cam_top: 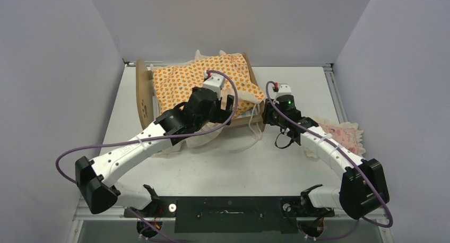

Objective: Set up the pet bed

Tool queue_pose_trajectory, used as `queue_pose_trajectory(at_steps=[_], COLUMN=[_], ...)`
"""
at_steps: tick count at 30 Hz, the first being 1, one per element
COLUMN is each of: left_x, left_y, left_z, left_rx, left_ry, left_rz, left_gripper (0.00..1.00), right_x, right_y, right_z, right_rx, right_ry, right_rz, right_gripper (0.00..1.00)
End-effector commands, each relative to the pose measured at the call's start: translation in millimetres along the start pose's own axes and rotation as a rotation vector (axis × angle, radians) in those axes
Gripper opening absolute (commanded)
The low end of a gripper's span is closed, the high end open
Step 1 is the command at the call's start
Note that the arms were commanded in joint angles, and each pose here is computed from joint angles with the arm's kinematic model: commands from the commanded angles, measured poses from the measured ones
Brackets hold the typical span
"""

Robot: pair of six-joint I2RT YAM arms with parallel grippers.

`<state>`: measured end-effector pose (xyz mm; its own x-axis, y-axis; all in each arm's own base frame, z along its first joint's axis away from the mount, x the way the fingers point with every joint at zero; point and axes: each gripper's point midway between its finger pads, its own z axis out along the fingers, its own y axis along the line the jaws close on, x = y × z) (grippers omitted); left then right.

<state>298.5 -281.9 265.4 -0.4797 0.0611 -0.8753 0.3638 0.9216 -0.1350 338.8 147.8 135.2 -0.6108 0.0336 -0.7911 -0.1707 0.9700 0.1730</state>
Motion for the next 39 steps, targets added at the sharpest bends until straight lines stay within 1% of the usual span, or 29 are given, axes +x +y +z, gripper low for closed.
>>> queue_pose_trajectory(at_steps=[1, 4, 6, 7, 9, 12, 14, 17, 21, 26, 36, 38, 39], left_x=[18, 32, 44, 48, 57, 74, 81, 89, 95, 104, 120, 126, 128], left_y=[9, 11, 14, 15, 14, 8, 1, -9, -16, -22, -30, -32, -34], left_z=[-29, -41, -48, -51, -57, -62, -64, -67, -70, -70, -47, -38, -34], left_rx=[0.031, 0.054, 0.063, 0.07, 0.088, 0.12, 0.148, 0.181, 0.194, 0.192, 0.155, 0.14, 0.137], left_ry=[0.041, 0.062, 0.077, 0.082, 0.09, 0.11, 0.118, 0.119, 0.113, 0.125, 0.161, 0.18, 0.189], left_rz=[-0.041, -0.063, -0.076, -0.087, -0.104, -0.111, -0.115, -0.108, -0.093, -0.073, 0.03, 0.055, 0.064], left_gripper=[0.91, 0.91, 0.9, 0.9, 0.9, 0.89, 0.89, 0.88, 0.88, 0.88, 0.88, 0.88, 0.88], right_x=[-33, -8, 12, 29, 49, 70, 66, 68, 69, 74, 96, 101, 103], right_y=[-5, -10, -7, -7, -5, 1, 9, 17, 10, -10, -1, -4, -7], right_z=[-18, -31, -34, -33, -30, -21, -12, 0, 15, 26, 47, 47, 45], right_rx=[0.018, 0.022, -0.011, -0.013, -0.025, -0.041, -0.073, -0.085, -0.035, 0.056, -0.001, 0.007, 0.015], right_ry=[-0.094, -0.075, -0.064, -0.046, -0.036, -0.032, -0.08, -0.106, -0.141, -0.18, -0.111, -0.106, -0.102], right_rz=[-0.005, 0.077, 0.149, 0.201, 0.264, 0.313, 0.336, 0.331, 0.338, 0.376, 0.356, 0.357, 0.357], right_gripper=[0.39, 0.41, 0.41, 0.41, 0.41, 0.4, 0.4, 0.4, 0.41, 0.4, 0.36, 0.31, 0.22])
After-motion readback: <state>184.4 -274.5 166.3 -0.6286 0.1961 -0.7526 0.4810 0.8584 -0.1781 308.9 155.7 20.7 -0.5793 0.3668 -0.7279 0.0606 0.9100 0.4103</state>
